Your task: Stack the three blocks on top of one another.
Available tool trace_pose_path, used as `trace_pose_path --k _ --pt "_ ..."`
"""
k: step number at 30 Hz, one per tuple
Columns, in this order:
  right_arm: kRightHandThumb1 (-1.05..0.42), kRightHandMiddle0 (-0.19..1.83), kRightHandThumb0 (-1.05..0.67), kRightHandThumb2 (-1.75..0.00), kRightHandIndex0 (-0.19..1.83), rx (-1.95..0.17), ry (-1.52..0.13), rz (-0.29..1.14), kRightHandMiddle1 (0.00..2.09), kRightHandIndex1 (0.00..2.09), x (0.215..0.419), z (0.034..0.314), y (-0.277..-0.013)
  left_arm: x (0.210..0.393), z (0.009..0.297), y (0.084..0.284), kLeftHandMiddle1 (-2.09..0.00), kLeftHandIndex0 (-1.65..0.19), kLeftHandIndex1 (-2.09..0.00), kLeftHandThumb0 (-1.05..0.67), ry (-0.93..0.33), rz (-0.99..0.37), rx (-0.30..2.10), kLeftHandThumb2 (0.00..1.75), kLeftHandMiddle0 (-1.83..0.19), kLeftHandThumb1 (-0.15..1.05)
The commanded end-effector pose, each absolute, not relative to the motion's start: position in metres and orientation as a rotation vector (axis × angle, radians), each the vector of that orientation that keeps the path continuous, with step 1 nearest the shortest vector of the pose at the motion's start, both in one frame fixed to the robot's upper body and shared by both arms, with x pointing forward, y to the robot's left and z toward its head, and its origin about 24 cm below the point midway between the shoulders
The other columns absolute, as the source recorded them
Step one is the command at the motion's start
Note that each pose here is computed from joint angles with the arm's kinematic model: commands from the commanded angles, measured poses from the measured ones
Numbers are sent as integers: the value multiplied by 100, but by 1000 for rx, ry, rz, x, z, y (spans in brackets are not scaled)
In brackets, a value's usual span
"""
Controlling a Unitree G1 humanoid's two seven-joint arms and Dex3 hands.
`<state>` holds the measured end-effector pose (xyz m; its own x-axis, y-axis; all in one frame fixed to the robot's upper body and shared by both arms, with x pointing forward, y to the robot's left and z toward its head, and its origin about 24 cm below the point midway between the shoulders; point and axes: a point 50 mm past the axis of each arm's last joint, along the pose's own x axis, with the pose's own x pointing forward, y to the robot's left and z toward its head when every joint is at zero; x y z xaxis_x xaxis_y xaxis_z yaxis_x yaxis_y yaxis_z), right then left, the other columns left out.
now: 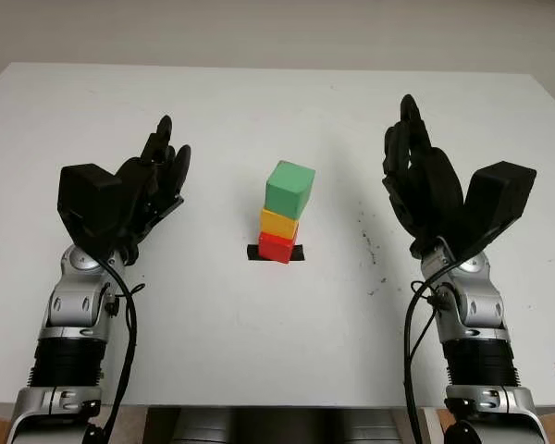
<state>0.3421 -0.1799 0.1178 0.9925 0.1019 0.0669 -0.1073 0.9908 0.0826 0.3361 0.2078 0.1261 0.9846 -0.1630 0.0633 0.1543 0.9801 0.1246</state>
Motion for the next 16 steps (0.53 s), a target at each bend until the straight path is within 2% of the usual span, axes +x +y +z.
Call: trace_pose_path --k 1,6,16 --pt "-105 -19 -78 -67 -19 105 -33 120 0 0 347 121 -177 334 126 209 0 19 0 -72 -89 -148 91 63 19 105" --pt "-105 -19 -75 -66 -19 151 62 124 0 0 349 116 -175 333 124 208 0 19 0 -73 -88 -138 61 66 19 105" --pt "-105 -19 -72 -68 -19 116 11 87 0 0 344 115 -170 334 121 205 0 19 0 -71 -101 -141 24 66 19 105"
